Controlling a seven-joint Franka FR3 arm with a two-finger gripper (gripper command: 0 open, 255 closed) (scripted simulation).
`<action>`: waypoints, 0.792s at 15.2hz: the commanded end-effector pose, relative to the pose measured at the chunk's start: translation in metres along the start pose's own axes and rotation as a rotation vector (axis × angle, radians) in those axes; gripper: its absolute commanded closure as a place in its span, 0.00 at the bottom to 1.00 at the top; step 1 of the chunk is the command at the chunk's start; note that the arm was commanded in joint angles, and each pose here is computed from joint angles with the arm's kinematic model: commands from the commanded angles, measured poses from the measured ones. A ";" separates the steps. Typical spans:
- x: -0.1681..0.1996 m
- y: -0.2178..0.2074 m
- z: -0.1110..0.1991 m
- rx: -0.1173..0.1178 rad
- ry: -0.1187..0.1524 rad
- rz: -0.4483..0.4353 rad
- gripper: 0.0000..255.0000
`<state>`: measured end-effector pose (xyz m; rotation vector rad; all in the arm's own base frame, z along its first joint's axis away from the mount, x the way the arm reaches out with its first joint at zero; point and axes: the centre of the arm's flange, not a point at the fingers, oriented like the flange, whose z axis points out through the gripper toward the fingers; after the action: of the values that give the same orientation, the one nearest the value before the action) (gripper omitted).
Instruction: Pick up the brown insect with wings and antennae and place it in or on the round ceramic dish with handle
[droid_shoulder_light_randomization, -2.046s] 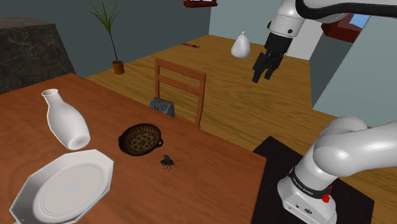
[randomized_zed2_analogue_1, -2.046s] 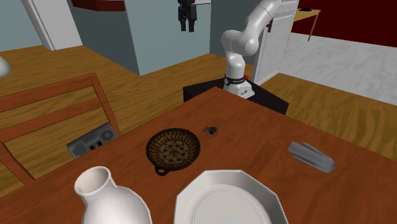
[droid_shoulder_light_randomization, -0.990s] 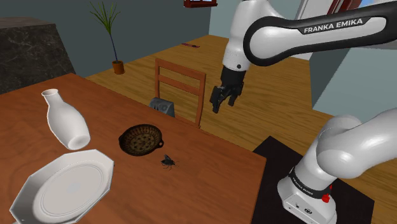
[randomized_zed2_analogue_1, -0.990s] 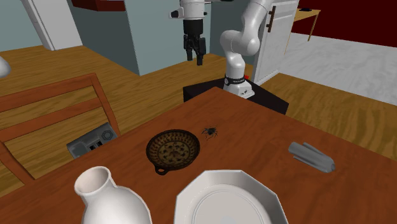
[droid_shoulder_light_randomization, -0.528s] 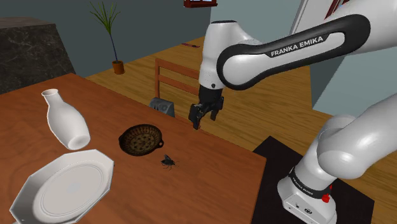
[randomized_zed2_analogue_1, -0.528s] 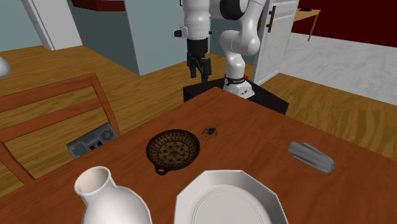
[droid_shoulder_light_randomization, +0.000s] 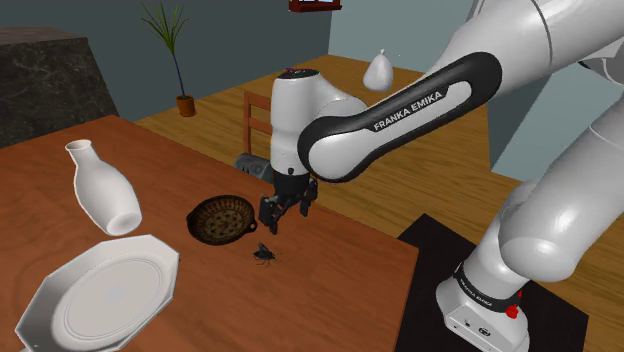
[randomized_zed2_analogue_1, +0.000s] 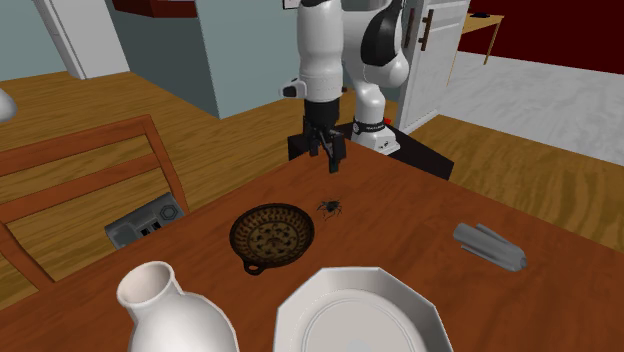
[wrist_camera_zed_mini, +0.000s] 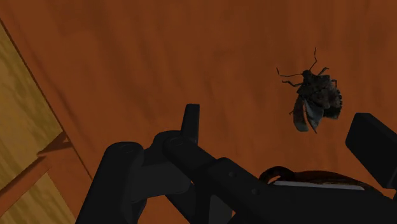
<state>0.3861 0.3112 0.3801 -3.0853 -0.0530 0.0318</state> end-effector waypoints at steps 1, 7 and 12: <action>0.007 -0.022 0.018 -0.003 -0.006 -0.002 0.00; 0.018 -0.064 0.061 -0.013 -0.017 -0.008 0.00; 0.018 -0.064 0.087 -0.013 -0.017 -0.008 0.00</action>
<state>0.3987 0.3796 0.3014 -3.0982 -0.0660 0.0581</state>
